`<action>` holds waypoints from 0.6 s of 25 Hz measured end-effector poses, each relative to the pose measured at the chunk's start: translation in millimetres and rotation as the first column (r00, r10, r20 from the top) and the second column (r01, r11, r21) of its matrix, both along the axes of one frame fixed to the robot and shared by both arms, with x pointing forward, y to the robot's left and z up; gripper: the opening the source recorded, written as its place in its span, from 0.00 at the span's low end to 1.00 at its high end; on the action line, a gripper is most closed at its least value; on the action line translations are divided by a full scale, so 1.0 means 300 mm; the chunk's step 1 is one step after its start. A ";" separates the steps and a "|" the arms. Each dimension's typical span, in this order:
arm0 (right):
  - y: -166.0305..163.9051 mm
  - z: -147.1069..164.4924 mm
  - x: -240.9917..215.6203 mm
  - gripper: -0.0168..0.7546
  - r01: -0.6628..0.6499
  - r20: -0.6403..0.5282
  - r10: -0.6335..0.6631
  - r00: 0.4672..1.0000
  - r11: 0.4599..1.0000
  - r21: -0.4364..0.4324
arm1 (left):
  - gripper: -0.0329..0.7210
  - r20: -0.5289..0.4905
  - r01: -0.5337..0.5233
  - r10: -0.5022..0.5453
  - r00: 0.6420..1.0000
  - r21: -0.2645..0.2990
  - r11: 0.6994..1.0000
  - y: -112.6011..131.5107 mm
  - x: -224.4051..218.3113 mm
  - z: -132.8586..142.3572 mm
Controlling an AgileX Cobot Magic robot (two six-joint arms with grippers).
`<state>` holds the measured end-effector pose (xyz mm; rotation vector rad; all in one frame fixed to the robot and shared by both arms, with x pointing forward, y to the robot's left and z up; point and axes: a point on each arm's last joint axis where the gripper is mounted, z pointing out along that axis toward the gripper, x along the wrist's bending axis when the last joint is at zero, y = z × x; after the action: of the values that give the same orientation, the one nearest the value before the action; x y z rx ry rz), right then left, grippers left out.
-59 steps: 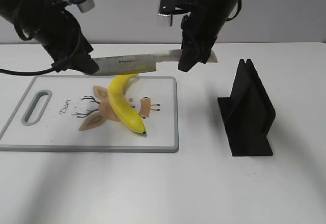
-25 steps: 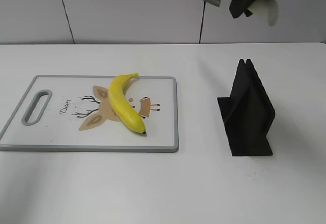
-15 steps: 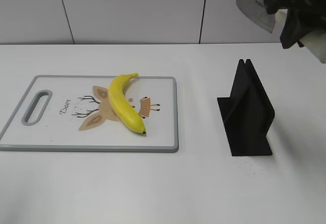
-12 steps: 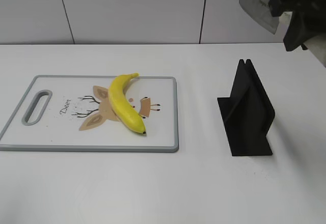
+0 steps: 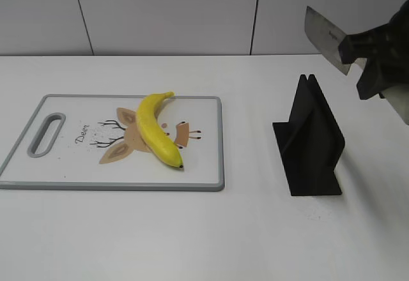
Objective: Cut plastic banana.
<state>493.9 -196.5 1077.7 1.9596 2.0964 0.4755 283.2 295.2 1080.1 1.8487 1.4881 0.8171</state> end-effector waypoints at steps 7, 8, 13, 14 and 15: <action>0.008 -0.009 0.007 0.26 -0.002 0.033 0.001 0.999 0.999 0.032 | 0.82 0.058 0.001 -0.001 0.998 -0.004 1.000 0.005 -0.085 -0.083; 0.009 -0.008 0.008 0.26 -0.002 0.035 0.001 0.999 0.999 0.033 | 0.82 0.078 0.002 -0.001 0.997 -0.005 1.000 0.005 -0.096 -0.083; 0.010 -0.013 0.011 0.26 0.000 0.033 -0.001 0.999 0.999 0.036 | 0.82 0.180 0.002 0.000 0.984 -0.011 1.000 0.008 -0.151 -0.082; 0.012 -0.015 0.012 0.26 0.000 0.032 -0.001 0.999 0.999 0.037 | 0.82 0.188 0.002 0.000 0.982 -0.011 1.000 0.009 -0.154 -0.081; 0.014 -0.021 0.016 0.26 0.001 0.026 -0.002 1.000 0.999 0.039 | 0.82 0.188 0.002 0.000 0.982 -0.010 1.000 0.009 -0.154 -0.081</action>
<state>498.6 -192.3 1071.4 1.9656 2.0850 0.5421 236.9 297.8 1055.7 1.7124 1.3697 0.9539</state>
